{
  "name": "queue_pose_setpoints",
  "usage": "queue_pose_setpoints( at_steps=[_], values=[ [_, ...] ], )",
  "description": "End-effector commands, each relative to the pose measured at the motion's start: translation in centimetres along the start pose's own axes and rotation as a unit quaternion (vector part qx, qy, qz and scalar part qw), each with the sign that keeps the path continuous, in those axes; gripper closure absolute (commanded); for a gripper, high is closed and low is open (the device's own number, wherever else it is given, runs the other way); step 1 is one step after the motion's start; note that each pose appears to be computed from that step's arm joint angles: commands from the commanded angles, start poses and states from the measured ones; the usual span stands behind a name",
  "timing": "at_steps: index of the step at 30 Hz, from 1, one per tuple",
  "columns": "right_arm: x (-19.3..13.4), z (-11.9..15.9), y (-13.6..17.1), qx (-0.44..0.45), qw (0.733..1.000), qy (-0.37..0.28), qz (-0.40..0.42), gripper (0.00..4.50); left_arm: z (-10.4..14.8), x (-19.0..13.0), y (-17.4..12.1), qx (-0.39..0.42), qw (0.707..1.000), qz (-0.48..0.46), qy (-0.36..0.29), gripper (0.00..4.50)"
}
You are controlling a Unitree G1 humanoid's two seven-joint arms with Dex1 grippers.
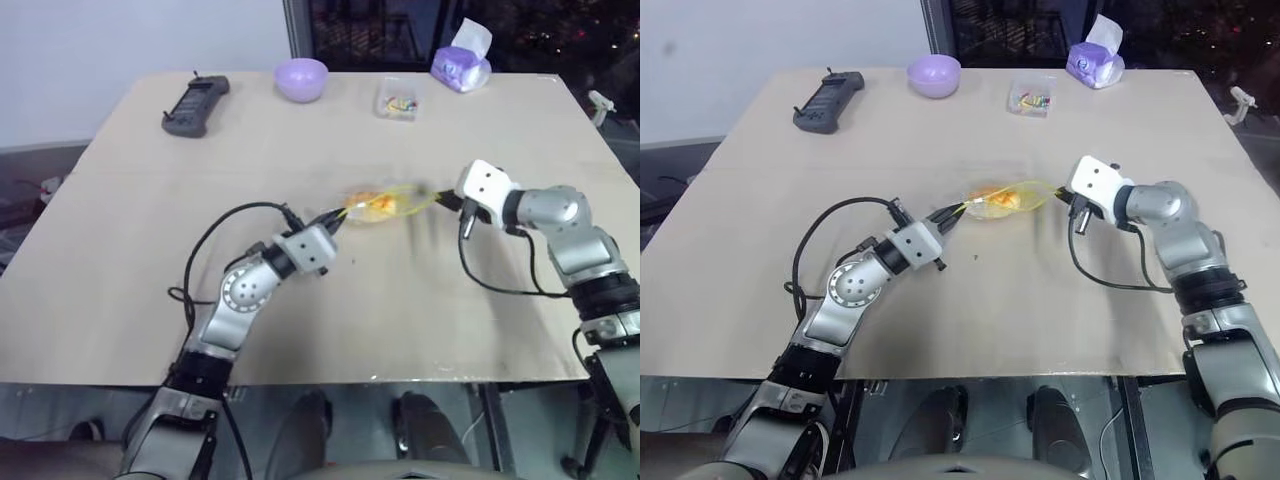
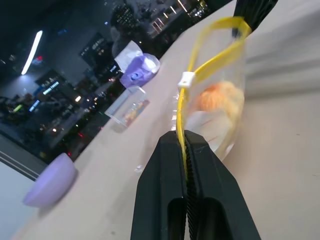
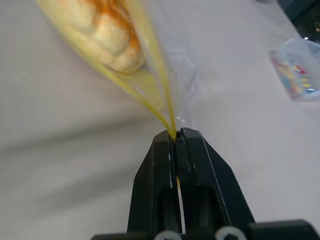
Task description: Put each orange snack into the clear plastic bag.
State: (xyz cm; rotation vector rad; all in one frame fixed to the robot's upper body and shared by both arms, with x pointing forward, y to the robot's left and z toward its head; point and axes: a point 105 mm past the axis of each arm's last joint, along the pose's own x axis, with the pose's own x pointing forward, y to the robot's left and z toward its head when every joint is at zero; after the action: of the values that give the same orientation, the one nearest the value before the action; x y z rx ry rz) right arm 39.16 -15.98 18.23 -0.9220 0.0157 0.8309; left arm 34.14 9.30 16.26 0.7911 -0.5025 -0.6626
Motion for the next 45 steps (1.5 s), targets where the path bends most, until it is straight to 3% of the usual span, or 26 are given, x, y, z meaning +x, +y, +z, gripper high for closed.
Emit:
queue_pose_setpoints(
  at_steps=[1,8,10,12,16,19,22,30,45],
  values=[
    [-2.7,1.8,-2.8,-0.022,0.999,-0.013,-0.038,4.44,1.8,0.5,2.4,0.019,0.999,0.035,-0.034,4.50],
    [-4.8,2.2,-2.0,-0.006,1.000,0.015,-0.009,4.44,2.2,1.0,2.1,0.012,0.999,0.028,-0.044,4.50],
    [-5.0,2.2,-1.3,-0.002,1.000,0.025,0.008,3.63,2.2,1.2,2.0,0.009,0.999,0.027,-0.046,4.50],
    [-5.6,2.2,-0.1,-0.009,0.998,0.046,0.041,2.40,2.4,1.4,1.9,0.007,0.998,0.024,-0.051,4.50],
    [-6.2,5.5,-0.7,-0.021,0.999,0.001,0.038,2.40,2.5,1.5,1.9,0.006,0.998,0.020,-0.054,4.50],
    [-5.3,9.6,-1.1,-0.036,0.996,-0.079,0.019,2.40,2.6,1.5,1.9,0.005,0.998,0.018,-0.056,4.50],
    [-3.8,11.7,-0.4,-0.036,0.992,-0.121,0.025,2.40,2.8,1.7,1.8,0.005,0.998,0.017,-0.058,4.50],
    [-0.2,12.7,2.1,-0.078,0.983,-0.150,0.068,2.40,3.1,1.8,1.5,0.011,0.998,0.011,-0.064,4.50],
    [1.9,13.4,2.2,-0.094,0.978,-0.175,0.066,2.40,2.9,1.5,1.5,0.008,0.998,0.019,-0.057,4.50]
  ],
)
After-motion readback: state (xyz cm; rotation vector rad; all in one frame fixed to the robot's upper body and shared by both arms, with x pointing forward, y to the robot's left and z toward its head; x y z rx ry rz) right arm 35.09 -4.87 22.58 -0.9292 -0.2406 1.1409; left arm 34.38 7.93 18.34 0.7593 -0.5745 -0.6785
